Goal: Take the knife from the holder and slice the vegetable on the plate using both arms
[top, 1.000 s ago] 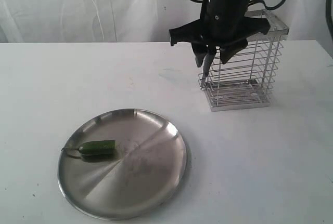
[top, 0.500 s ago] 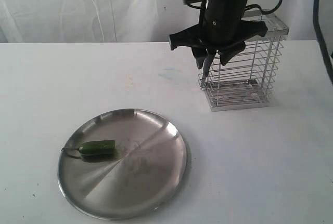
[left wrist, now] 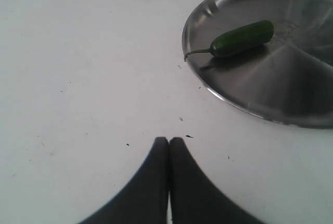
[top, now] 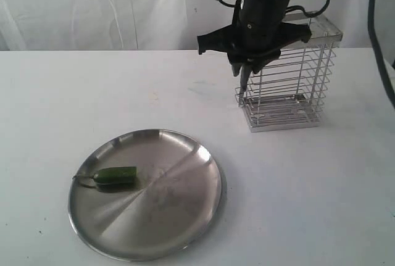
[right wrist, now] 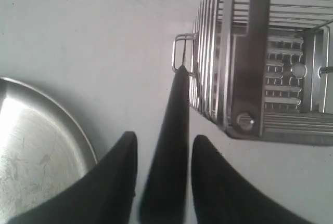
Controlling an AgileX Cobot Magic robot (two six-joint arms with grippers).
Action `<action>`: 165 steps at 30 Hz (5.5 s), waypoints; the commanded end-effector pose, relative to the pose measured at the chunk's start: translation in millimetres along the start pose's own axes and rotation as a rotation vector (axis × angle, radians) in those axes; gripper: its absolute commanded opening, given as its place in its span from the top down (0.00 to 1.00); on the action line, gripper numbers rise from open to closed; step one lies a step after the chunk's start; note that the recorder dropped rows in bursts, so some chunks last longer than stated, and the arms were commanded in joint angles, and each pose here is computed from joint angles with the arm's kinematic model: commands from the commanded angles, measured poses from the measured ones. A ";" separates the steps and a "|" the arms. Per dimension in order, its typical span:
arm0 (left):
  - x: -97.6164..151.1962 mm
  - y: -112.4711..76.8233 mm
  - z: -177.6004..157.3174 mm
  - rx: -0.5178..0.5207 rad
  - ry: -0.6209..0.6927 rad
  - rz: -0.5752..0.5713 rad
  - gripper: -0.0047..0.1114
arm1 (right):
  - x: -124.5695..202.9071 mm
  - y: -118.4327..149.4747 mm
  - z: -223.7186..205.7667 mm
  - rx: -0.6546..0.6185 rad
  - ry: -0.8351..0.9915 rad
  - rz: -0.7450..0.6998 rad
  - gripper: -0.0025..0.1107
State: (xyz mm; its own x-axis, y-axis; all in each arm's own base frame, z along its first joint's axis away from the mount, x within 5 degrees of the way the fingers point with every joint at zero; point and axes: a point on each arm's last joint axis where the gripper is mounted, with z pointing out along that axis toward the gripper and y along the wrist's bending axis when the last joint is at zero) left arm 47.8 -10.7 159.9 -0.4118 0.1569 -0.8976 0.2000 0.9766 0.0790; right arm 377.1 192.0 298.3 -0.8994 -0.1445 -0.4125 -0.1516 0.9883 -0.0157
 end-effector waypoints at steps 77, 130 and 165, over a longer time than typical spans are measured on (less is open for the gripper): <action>1.4 -0.8 0.1 0.009 0.007 -0.005 0.96 | 195.8 -9.0 -61.0 -0.842 -0.019 0.365 0.98; -95.1 -74.1 49.8 0.877 0.321 -0.771 0.96 | 160.1 -9.6 -44.1 -0.712 -0.285 0.166 0.98; -139.2 37.1 186.6 0.218 0.192 -0.664 0.96 | 150.1 -18.2 -42.4 -0.621 -0.405 0.191 0.98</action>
State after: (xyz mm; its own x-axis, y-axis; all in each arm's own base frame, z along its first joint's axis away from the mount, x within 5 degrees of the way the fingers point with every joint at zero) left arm 274.2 -42.4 212.4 -0.6462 -0.2309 -0.7274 0.1361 0.9030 -0.4075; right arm 225.5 151.6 272.4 -0.7477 0.1758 -0.6403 -0.3072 0.7633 0.5683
